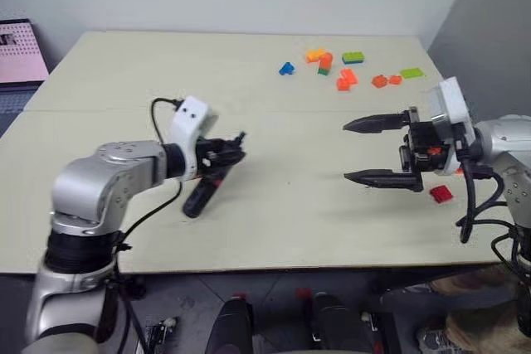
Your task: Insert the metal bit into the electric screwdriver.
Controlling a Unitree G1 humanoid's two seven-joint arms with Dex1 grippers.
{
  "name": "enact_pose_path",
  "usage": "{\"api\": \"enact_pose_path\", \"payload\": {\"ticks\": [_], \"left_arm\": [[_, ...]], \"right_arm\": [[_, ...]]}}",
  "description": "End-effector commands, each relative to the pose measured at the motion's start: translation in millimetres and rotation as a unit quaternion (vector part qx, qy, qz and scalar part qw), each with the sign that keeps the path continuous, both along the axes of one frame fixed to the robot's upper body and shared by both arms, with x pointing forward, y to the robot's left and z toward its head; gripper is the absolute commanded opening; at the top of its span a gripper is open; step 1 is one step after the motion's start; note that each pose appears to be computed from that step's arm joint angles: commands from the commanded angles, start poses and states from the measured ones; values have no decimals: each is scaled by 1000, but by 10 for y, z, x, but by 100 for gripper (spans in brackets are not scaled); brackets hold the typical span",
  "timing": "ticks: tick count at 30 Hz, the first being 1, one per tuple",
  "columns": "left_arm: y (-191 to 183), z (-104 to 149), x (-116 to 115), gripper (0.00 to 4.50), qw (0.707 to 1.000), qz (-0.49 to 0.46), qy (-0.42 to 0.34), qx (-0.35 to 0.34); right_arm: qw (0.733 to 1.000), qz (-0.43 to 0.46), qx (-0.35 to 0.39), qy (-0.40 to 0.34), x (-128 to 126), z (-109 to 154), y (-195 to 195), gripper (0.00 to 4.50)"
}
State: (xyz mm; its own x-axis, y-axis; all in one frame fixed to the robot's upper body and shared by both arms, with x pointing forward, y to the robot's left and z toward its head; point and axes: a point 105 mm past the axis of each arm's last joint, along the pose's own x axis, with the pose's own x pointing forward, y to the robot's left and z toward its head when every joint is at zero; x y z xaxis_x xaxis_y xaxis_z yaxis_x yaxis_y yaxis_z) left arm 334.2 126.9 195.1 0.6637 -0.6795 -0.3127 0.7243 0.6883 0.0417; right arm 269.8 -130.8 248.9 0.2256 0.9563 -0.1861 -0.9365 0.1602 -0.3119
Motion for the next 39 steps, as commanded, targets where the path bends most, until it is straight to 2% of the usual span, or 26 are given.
{"api": "enact_pose_path", "payload": {"ticks": [1,6,10,15,17,22,32,39], "left_arm": [[-343,201,62,165,995,-36,-78,-52],[-672,189,159,165,982,-53,-142,-111],[-812,171,218,165,971,-44,-195,-128],[-884,133,171,165,958,-38,-250,-133],[-820,41,141,165,958,-30,-257,-120],[-519,-231,39,165,968,34,-222,-116],[-123,-316,-149,165,969,95,-207,-100],[-83,-303,-253,165,968,89,-212,-96]], "right_arm": [[999,-22,6,-28,-78,114,-30,434],[998,-47,10,-39,-79,116,-42,434],[997,-56,13,-46,-72,115,-5,434],[997,-51,5,-50,-93,78,63,434],[997,-50,2,-52,-92,73,75,434],[998,-44,-8,-53,-98,61,92,434],[997,-36,-43,-48,-41,3,26,434],[988,-58,-139,-43,171,-189,-248,434]]}}
